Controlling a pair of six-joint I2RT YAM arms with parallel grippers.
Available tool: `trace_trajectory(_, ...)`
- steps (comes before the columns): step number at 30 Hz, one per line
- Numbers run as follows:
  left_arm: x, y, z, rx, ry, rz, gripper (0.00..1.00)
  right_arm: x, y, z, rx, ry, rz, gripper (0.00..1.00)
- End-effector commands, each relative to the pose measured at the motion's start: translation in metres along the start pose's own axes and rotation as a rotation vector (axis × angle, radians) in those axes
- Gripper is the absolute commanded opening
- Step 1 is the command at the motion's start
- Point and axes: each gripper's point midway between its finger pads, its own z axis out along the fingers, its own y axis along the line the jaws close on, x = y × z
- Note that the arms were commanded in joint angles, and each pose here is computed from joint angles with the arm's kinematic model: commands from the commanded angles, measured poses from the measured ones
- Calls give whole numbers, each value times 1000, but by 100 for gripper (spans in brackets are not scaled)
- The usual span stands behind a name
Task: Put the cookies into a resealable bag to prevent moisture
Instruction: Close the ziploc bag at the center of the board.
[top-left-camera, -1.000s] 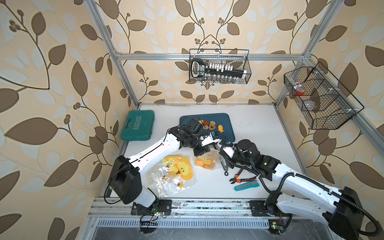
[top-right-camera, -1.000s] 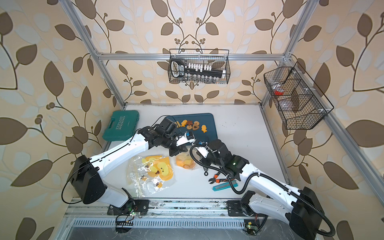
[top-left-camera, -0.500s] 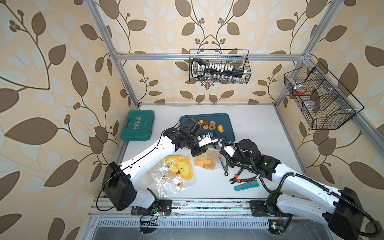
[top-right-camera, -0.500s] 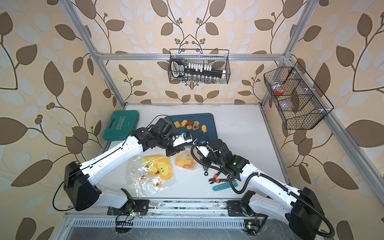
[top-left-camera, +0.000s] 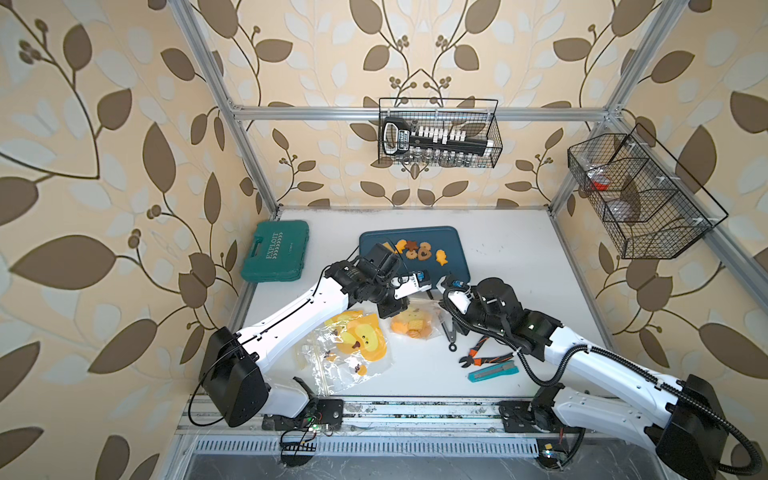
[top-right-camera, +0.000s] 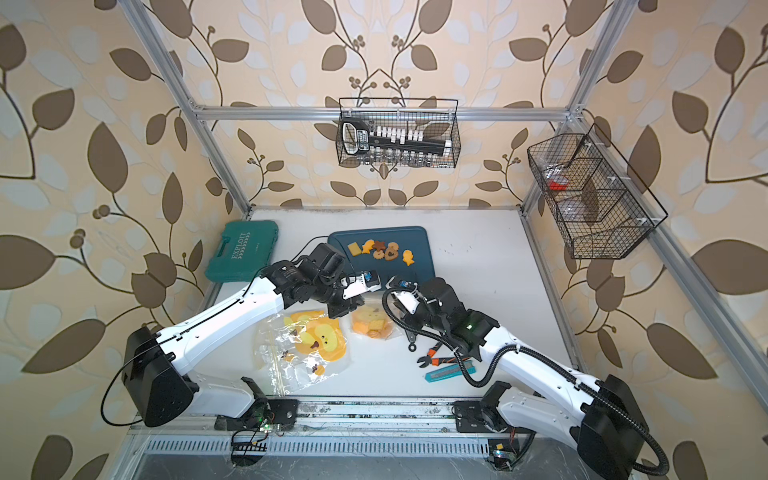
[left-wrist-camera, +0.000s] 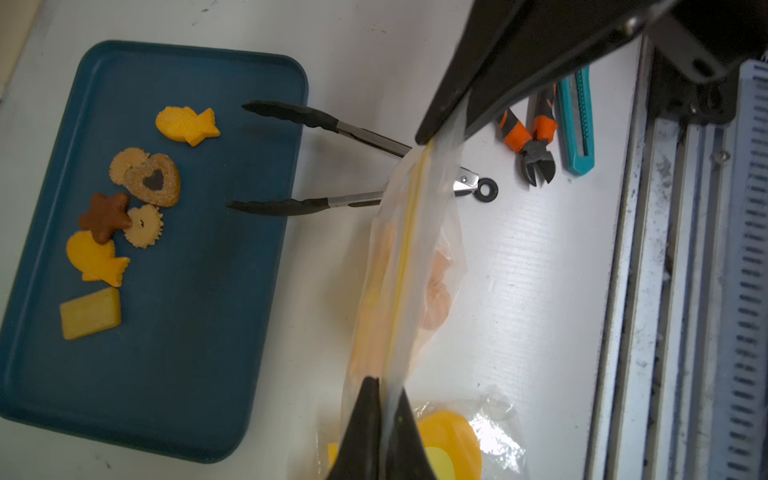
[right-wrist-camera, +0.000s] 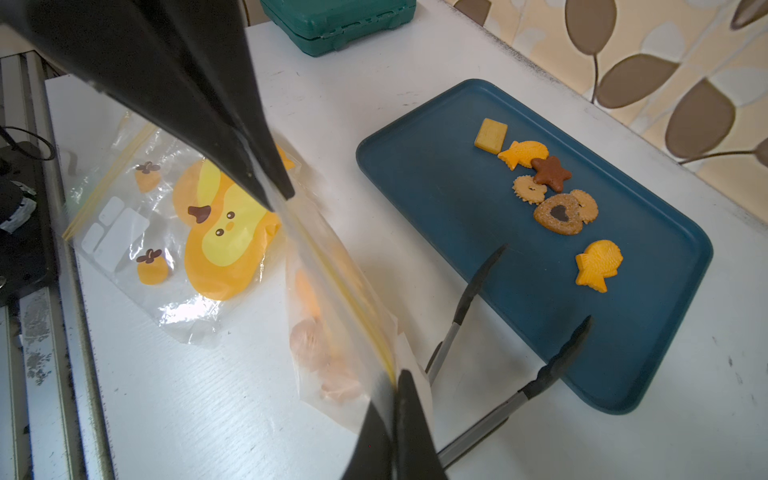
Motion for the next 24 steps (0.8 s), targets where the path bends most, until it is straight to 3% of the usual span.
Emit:
trace_trajectory(1,8,8,-10,-76,23,-8,10,8,-3,-3,17,15,9,0)
trace_trajectory(2,9,10,-10,-90,24,-8,19,8,-4,-4,18,12,9,0)
trace_trajectory(4,11,10,-12,-103,21,-3,2,8,-5,-4,24,14,6,0)
trace_trajectory(5,12,11,-12,-113,21,-6,0,9,-5,-4,26,15,6,0)
trace_trajectory(8,15,13,-13,-133,25,-13,5,10,-5,-4,26,18,5,0)
trace_trajectory(9,15,10,-14,-126,15,-10,0,9,-5,-5,24,17,7,0)
trace_trajectory(14,7,5,-19,-103,-29,-3,0,6,-2,-6,6,9,-6,0)
trace_trajectory(15,6,1,-19,-82,-36,1,0,4,0,-6,-3,0,-9,4)
trace_trajectory(16,4,-2,-19,-64,-41,3,0,1,1,-7,-14,-13,-14,24)
trace_trajectory(18,3,-5,-17,-39,-45,0,0,-7,5,-7,-37,-35,-24,45)
trace_trajectory(24,1,-6,-15,-23,-45,2,0,-30,12,1,-99,-55,-69,50)
